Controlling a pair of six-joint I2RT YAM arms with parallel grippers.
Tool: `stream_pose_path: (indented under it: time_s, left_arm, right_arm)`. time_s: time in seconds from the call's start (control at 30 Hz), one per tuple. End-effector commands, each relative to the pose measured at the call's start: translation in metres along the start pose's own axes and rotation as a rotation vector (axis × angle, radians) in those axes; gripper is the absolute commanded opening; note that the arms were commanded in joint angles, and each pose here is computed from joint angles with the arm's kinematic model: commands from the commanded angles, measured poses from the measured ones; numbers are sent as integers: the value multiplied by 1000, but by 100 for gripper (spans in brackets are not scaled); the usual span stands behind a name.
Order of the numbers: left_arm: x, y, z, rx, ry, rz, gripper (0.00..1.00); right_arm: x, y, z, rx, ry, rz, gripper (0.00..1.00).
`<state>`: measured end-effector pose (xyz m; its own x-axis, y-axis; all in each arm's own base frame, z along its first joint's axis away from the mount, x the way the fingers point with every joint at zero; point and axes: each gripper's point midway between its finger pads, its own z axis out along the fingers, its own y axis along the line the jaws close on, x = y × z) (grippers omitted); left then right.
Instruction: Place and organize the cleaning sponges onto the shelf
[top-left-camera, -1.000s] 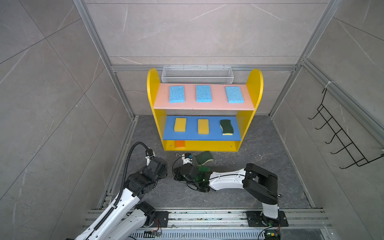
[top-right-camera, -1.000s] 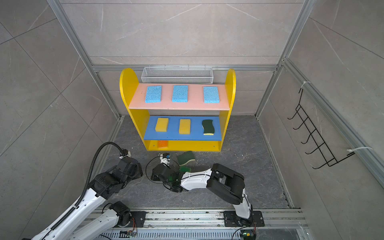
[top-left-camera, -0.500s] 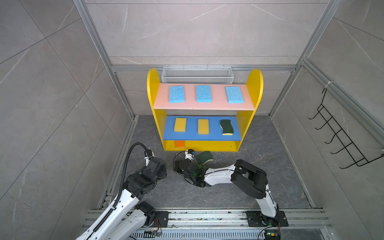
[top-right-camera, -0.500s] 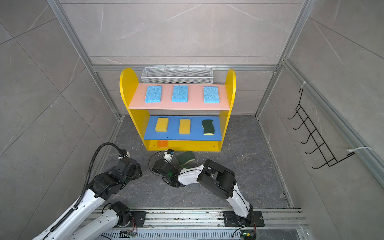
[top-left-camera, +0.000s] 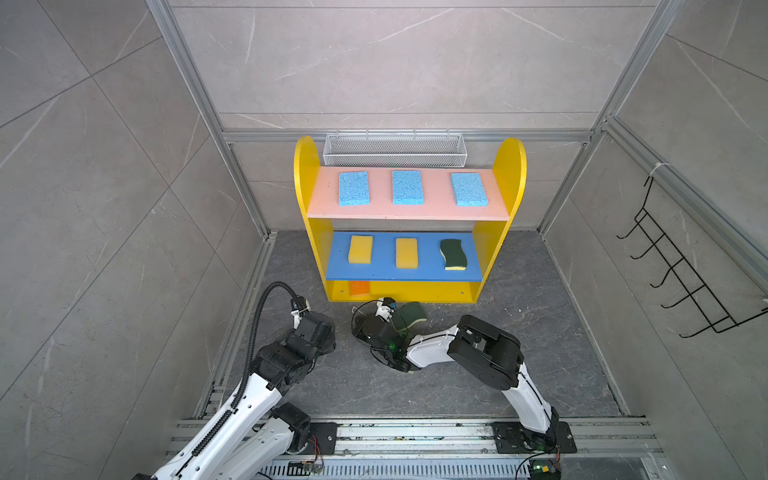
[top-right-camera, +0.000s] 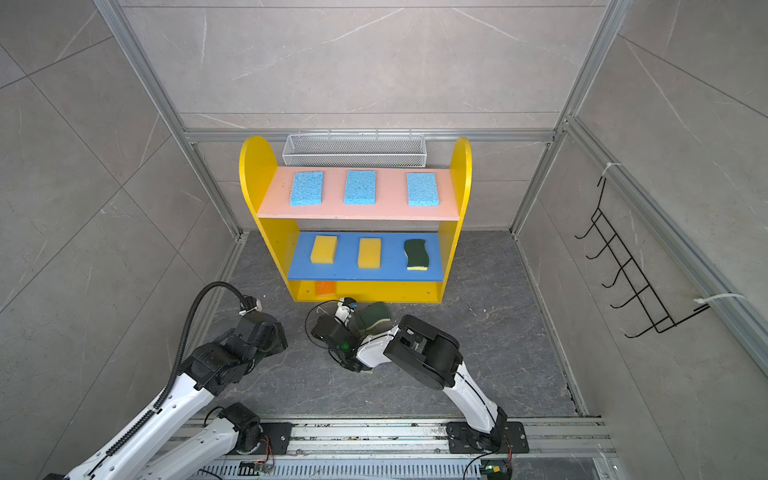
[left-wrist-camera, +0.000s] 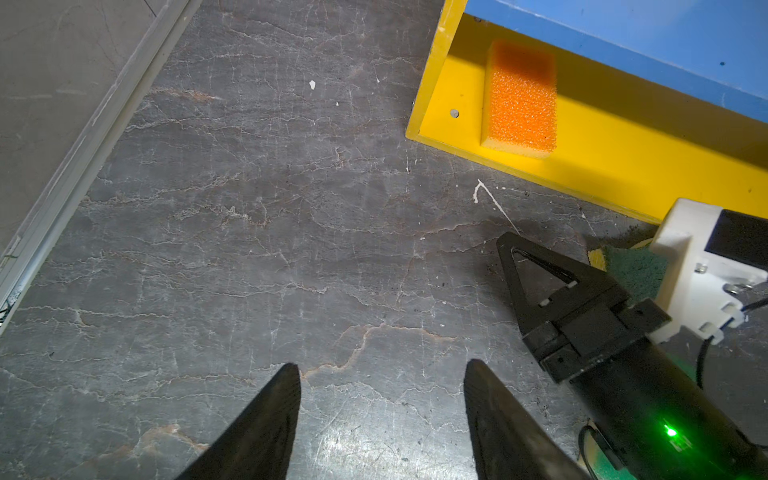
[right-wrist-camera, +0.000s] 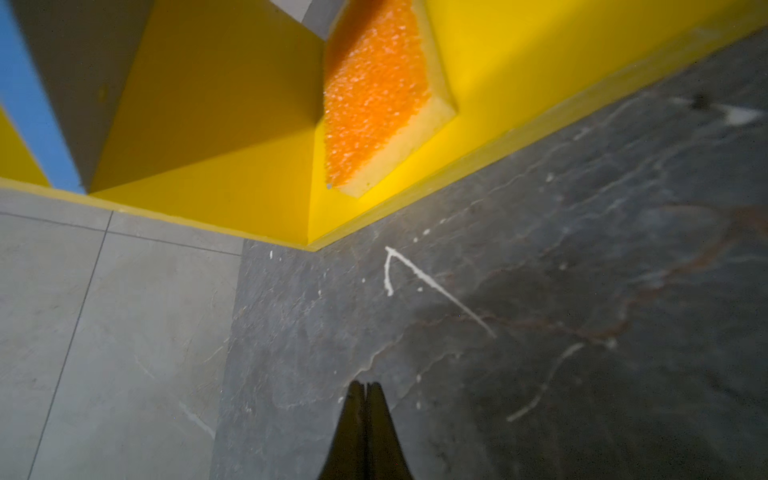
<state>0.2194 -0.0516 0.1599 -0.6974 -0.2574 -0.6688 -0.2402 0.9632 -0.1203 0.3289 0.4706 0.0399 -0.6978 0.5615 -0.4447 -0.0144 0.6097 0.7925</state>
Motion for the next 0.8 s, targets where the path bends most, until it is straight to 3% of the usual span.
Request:
stream_pose_path:
  time_s: [0.0,0.4,0.77]
  left_arm:
    - [-5,-2,4,-2,-17,5,66]
    - [-2,-11,17,14,-5,8,66]
    - [0,-3,19,-10,-12,-2,67]
  right_arm:
    - [-2,0,9,-6,-9,21,0]
    - [3,-20,26,15,5,27,0]
    - [-10,-45,33,33,-58,57,0]
